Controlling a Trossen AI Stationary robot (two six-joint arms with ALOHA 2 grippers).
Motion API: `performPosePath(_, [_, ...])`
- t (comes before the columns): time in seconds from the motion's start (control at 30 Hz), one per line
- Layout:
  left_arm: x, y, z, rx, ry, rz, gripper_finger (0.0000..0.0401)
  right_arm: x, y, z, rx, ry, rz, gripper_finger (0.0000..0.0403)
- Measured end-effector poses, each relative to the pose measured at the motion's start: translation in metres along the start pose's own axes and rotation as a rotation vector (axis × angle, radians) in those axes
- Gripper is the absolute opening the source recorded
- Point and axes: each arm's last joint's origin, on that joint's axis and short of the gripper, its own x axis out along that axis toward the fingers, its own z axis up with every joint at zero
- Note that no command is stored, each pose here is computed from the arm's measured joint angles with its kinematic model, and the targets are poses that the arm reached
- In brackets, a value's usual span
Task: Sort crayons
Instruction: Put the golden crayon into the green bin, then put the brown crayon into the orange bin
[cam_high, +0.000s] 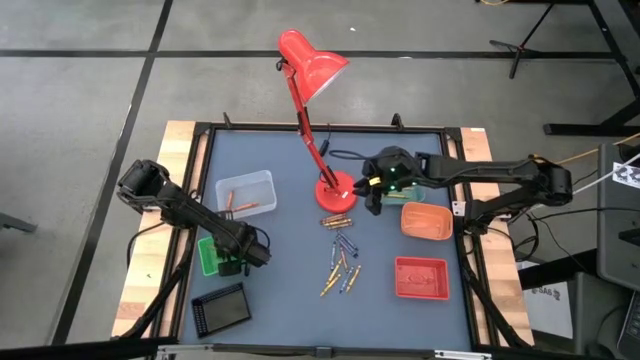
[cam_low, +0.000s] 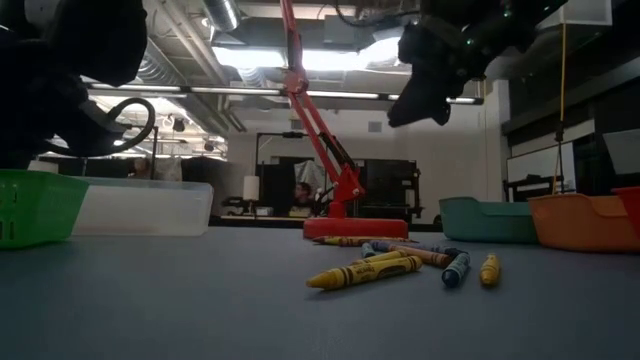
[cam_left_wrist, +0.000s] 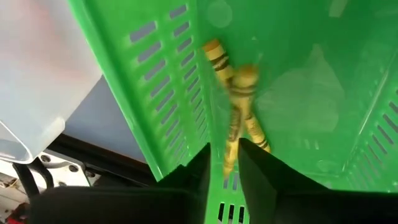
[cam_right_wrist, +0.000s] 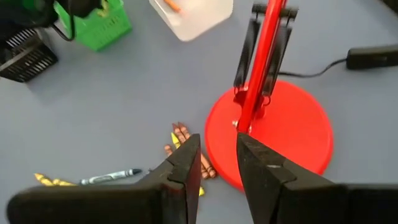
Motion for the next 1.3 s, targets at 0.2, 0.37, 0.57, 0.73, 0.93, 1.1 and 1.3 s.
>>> performPosePath(0.2, [0.0, 0.001, -0.001, -0.001, 0.015, 0.007, 0.0114, 0.017, -0.002, -0.004, 0.006, 0.048, 0.029, 0.0101])
performPosePath(0.37, [-0.015, 0.005, -0.007, 0.002, -0.033, -0.027, 0.0126, 0.032, 0.006, -0.005, -0.036, 0.041, 0.112, 0.0101])
performPosePath(0.57, [-0.045, 0.016, -0.022, -0.031, -0.164, -0.143, 0.0127, 0.05, 0.029, -0.017, -0.187, 0.086, 0.149, 0.0101])
performPosePath(0.73, [-0.061, 0.027, -0.036, -0.111, -0.25, -0.24, 0.0127, 0.068, 0.041, -0.032, -0.286, 0.145, 0.09, 0.0101])
performPosePath(0.93, [-0.069, 0.032, -0.043, -0.193, -0.307, -0.322, 0.0128, 0.089, 0.043, -0.048, -0.321, 0.222, 0.019, 0.0101])
performPosePath(1.1, [-0.072, 0.031, -0.042, -0.205, -0.333, -0.36, 0.0128, 0.101, 0.039, -0.058, -0.318, 0.273, 0.002, 0.0101])
performPosePath(1.3, [-0.073, 0.03, -0.04, -0.203, -0.349, -0.379, 0.0128, 0.112, 0.036, -0.067, -0.341, 0.323, 0.01, 0.0101])
